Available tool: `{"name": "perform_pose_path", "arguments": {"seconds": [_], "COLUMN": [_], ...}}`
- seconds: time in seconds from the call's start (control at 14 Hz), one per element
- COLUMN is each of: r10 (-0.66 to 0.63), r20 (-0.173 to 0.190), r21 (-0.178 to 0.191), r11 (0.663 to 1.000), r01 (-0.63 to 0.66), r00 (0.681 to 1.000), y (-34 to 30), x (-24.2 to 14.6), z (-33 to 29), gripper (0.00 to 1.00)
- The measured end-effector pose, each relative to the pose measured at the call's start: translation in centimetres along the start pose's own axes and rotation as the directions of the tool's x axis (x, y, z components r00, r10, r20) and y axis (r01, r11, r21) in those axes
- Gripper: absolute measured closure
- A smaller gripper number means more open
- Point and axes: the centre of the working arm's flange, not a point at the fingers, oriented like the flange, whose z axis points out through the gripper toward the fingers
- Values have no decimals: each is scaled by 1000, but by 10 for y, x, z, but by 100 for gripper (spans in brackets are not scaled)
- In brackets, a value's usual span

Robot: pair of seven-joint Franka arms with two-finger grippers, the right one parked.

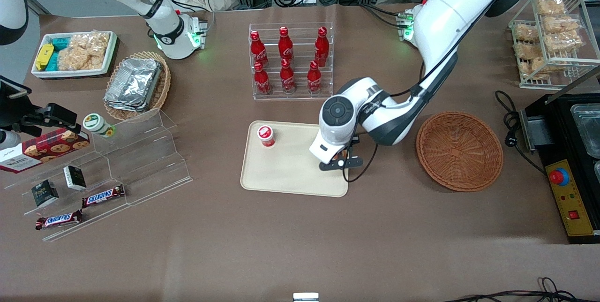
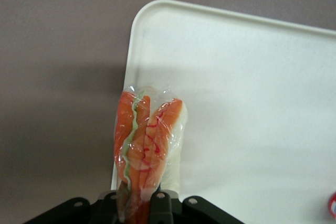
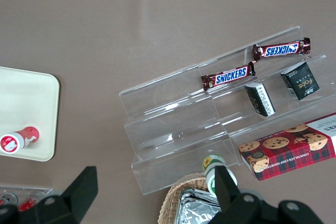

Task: Place sandwich from basket to tray
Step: 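Carry the sandwich over the cream tray with the left gripper, then lower the sandwich onto the tray and open the left gripper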

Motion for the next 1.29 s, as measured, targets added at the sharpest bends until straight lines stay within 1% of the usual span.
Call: {"name": "perform_pose_path", "arguments": {"seconds": [0.07,0.21,0.29,0.36,0.43,0.57,0.64,0.71,0.79,0.86,1.0,1.07,1.14,1.29], "r10": [-8,-30,-62,-103,-145,-218,-253,-282,-307,-336,-405,-422,-428,-398], "r20": [-6,-11,-14,-20,-33,-80,-104,-127,-142,-147,-151,-154,-151,-129], "r21": [-1,-13,-21,-29,-45,-81,-83,-70,-58,-53,-72,-80,-74,-56], "r11": [1000,999,998,994,989,974,966,959,952,942,914,907,904,917], "r01": [8,30,62,102,144,211,245,275,301,332,398,414,421,394], "r00": [1000,999,998,994,989,973,962,951,941,930,902,894,891,908], "y": [2,5,6,6,6,4,0,-7,-15,-26,-61,-81,-102,-146], "x": [6,15,18,21,24,31,30,28,24,22,29,34,38,46], "z": [6,11,10,4,-7,-48,-73,-98,-123,-149,-193,-213,-228,-251], "gripper": [83,67,56,47,38,19,7,0,0,0,0,0,0,0]}}
